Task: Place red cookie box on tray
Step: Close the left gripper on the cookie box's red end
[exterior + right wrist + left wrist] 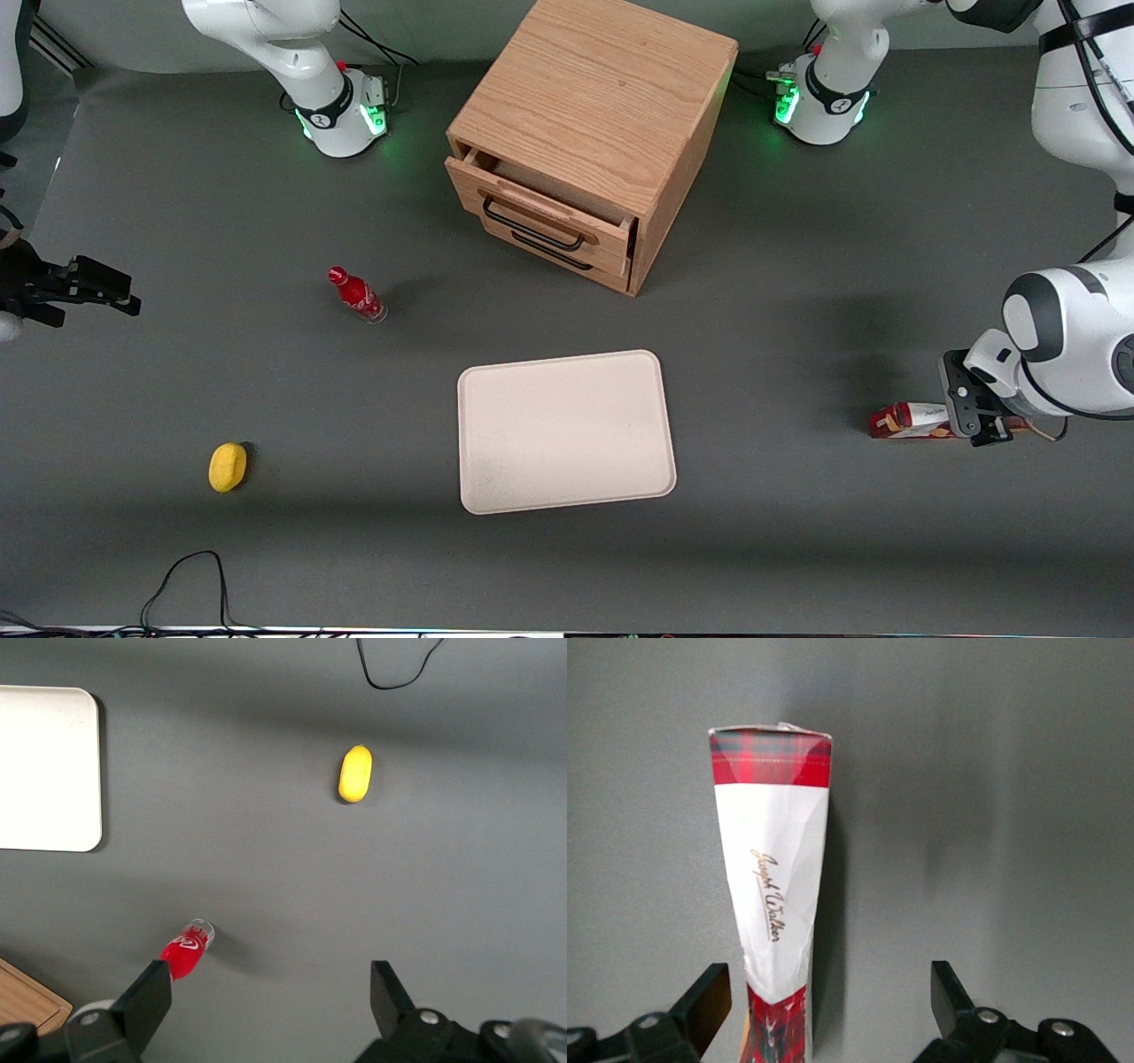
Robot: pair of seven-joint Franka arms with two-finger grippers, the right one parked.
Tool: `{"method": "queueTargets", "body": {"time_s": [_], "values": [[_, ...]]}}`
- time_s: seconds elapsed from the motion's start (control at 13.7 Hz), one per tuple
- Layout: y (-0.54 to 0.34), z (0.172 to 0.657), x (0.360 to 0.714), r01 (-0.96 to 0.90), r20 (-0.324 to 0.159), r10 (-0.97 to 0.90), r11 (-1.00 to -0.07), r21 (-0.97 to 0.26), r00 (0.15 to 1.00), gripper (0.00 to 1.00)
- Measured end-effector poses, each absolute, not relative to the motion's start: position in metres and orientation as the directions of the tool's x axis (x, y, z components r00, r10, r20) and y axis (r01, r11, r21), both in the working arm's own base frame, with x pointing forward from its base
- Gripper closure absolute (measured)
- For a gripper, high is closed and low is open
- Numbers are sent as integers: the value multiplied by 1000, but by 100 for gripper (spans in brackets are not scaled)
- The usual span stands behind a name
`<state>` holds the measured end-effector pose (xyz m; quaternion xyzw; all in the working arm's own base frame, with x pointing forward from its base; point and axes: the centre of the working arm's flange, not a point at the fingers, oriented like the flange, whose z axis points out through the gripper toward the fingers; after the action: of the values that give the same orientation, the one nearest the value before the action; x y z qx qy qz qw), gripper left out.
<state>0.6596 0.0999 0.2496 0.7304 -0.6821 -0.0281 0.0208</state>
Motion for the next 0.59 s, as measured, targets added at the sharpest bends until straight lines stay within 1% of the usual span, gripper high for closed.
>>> {"method": "queueTargets", "body": {"time_s": [0.37, 0.44, 0.51, 0.59], "values": [[98, 237, 663, -998, -13, -999, -50, 30, 50, 3], [97, 233, 662, -998, -12, -999, -49, 33, 49, 8], [97, 230, 662, -998, -11, -999, -48, 35, 47, 22], [97, 230, 663, -998, -11, -999, -47, 33, 47, 33]]}}
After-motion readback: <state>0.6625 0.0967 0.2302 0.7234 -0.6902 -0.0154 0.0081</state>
